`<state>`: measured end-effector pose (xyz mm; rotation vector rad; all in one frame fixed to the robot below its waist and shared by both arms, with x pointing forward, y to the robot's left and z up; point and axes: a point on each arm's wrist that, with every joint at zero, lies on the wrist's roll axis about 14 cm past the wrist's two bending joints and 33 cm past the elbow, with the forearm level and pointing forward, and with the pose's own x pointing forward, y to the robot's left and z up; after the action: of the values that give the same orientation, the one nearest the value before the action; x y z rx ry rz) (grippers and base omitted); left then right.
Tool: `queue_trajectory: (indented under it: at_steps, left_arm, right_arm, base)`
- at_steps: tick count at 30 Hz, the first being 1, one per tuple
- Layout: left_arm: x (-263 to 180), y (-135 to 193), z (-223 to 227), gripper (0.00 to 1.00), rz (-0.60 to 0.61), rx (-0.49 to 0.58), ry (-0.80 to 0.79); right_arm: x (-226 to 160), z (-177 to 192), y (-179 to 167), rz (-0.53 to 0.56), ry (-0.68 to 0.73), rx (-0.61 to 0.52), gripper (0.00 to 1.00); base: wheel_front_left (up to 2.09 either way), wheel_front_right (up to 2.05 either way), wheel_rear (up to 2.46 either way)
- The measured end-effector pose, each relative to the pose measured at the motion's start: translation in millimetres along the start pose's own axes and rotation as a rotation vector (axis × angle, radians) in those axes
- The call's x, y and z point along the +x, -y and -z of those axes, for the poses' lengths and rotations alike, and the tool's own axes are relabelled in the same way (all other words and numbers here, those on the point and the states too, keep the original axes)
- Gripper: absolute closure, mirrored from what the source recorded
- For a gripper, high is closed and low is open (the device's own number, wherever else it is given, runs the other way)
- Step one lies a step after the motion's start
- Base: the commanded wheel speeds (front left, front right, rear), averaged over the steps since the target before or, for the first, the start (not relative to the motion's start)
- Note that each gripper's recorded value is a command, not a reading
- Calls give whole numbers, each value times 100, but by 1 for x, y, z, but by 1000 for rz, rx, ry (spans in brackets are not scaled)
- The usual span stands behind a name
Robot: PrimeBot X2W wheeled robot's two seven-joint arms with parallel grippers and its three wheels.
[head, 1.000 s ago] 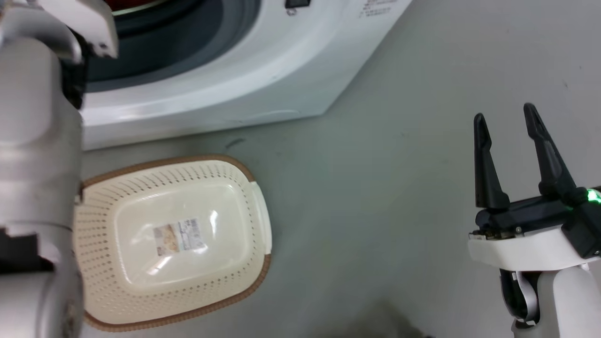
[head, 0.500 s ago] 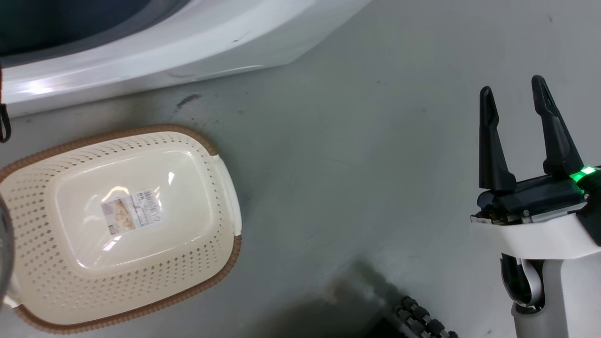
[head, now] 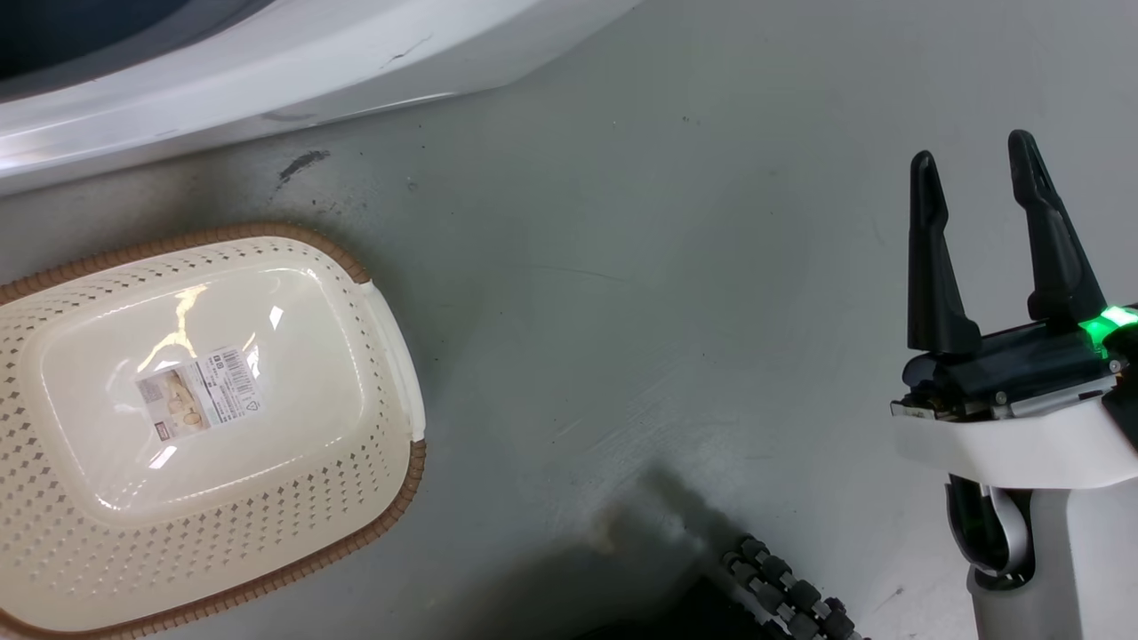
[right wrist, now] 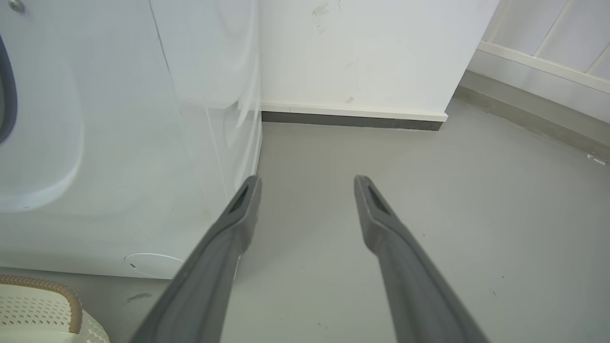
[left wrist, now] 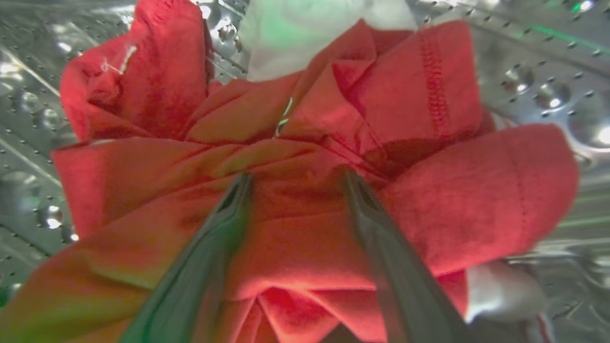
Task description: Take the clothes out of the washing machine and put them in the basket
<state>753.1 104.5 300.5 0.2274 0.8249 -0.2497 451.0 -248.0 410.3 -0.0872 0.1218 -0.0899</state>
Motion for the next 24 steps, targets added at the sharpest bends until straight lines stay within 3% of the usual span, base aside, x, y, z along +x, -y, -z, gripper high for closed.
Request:
queue_trajectory:
  at_steps: [10, 11, 12, 24]
  left_arm:
    - [3, 6, 15, 0, 9, 2, -43]
    - [3, 7, 16, 16, 7, -1, -44]
    - [3, 8, 17, 100, 7, 4, -47]
    - [-9, 1, 1, 100, -11, 29, 63]
  right_arm:
    - [2, -1, 0, 1, 8, 6, 0]
    - [2, -2, 0, 1, 9, 6, 0]
    - [3, -2, 0, 1, 11, 7, 0]
    - [2, -9, 0, -1, 28, 10, 0]
  base:
    - [0, 0, 0]
    - [0, 0, 0]
    - [0, 0, 0]
    - [0, 0, 0]
